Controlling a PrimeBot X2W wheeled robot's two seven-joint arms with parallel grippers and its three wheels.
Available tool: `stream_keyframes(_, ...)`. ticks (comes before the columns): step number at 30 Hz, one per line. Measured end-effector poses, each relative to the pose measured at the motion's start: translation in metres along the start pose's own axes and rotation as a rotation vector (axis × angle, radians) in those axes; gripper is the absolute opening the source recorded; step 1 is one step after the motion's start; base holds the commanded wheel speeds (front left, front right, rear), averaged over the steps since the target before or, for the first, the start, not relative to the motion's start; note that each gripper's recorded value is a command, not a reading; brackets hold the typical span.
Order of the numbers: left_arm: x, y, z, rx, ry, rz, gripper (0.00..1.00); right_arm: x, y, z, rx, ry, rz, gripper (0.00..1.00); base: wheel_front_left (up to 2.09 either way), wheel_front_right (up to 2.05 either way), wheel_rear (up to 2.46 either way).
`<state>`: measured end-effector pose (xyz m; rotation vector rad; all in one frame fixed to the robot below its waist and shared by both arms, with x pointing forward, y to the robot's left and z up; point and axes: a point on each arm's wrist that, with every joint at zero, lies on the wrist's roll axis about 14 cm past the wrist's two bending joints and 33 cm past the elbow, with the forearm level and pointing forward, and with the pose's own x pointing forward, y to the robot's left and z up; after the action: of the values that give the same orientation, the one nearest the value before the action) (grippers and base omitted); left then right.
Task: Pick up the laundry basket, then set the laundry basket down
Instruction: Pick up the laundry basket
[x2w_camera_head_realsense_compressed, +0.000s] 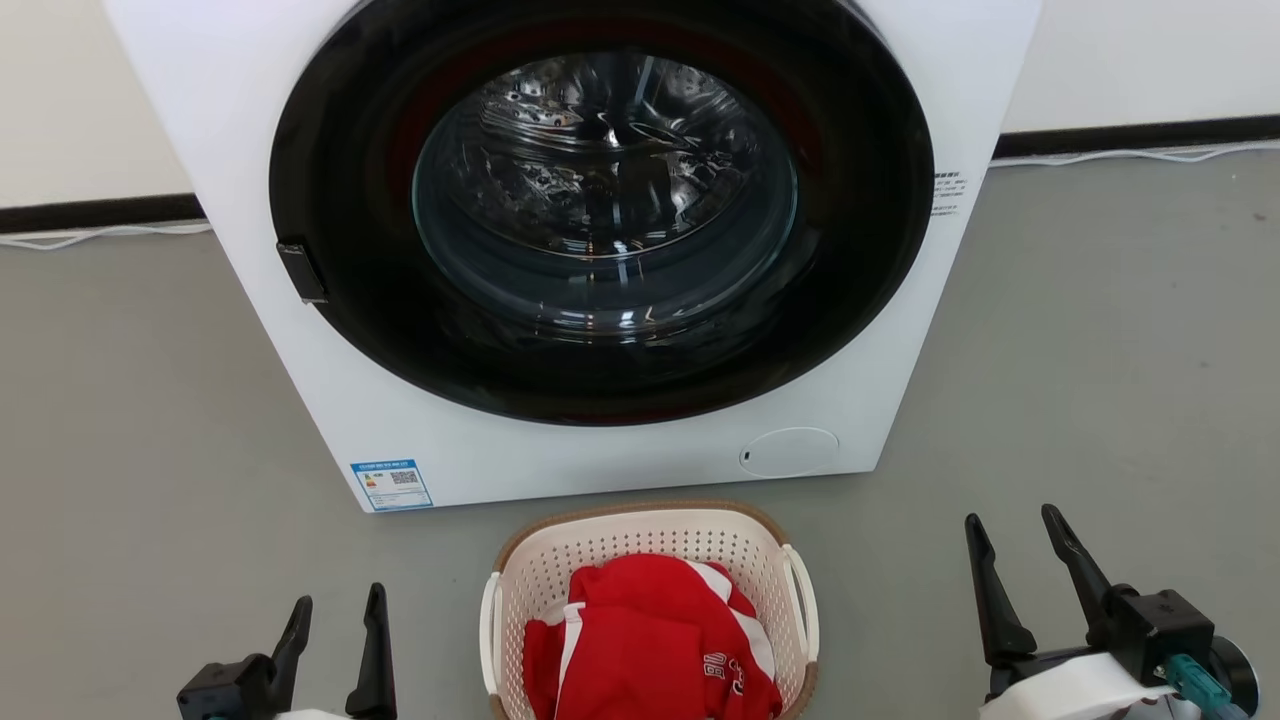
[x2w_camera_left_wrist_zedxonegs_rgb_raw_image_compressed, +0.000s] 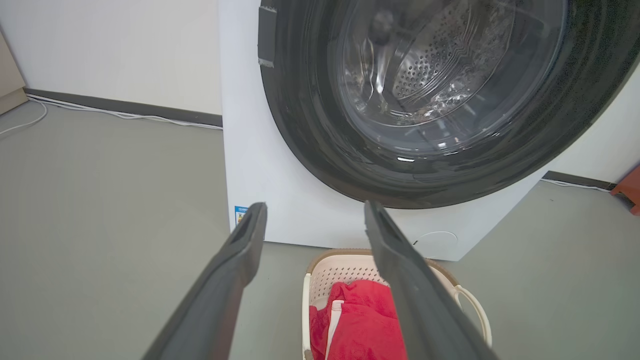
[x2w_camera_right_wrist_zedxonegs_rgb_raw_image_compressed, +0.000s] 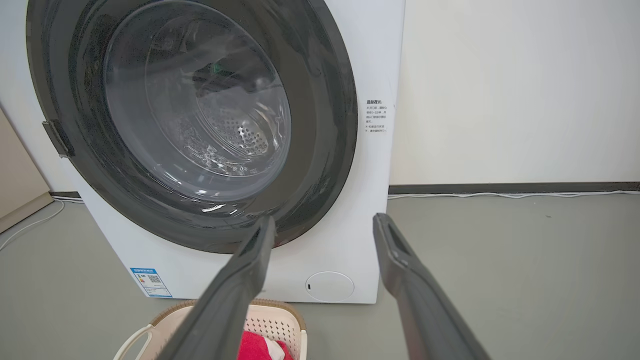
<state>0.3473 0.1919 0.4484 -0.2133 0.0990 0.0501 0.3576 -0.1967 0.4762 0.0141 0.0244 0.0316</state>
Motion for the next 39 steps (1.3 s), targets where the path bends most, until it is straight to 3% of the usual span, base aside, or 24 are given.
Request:
stream_keyframes(18,0.061,-0.008,-0.051,-0.015,0.165,-0.021,1.00,0.061,0.005,-0.068,0.000,0.214,0.019,1.00,0.00,0.00,0.00)
stream_keyframes(27,0.091,-0.017,-0.118,-0.022,0.377,-0.043,1.00,0.087,0.015,-0.138,-0.001,0.429,0.053,1.00,0.00,0.00,0.00)
stream_keyframes(39,0.118,-0.014,-0.186,-0.008,0.566,-0.043,1.00,0.115,0.028,-0.204,-0.016,0.590,0.099,1.00,0.00,0.00,0.00)
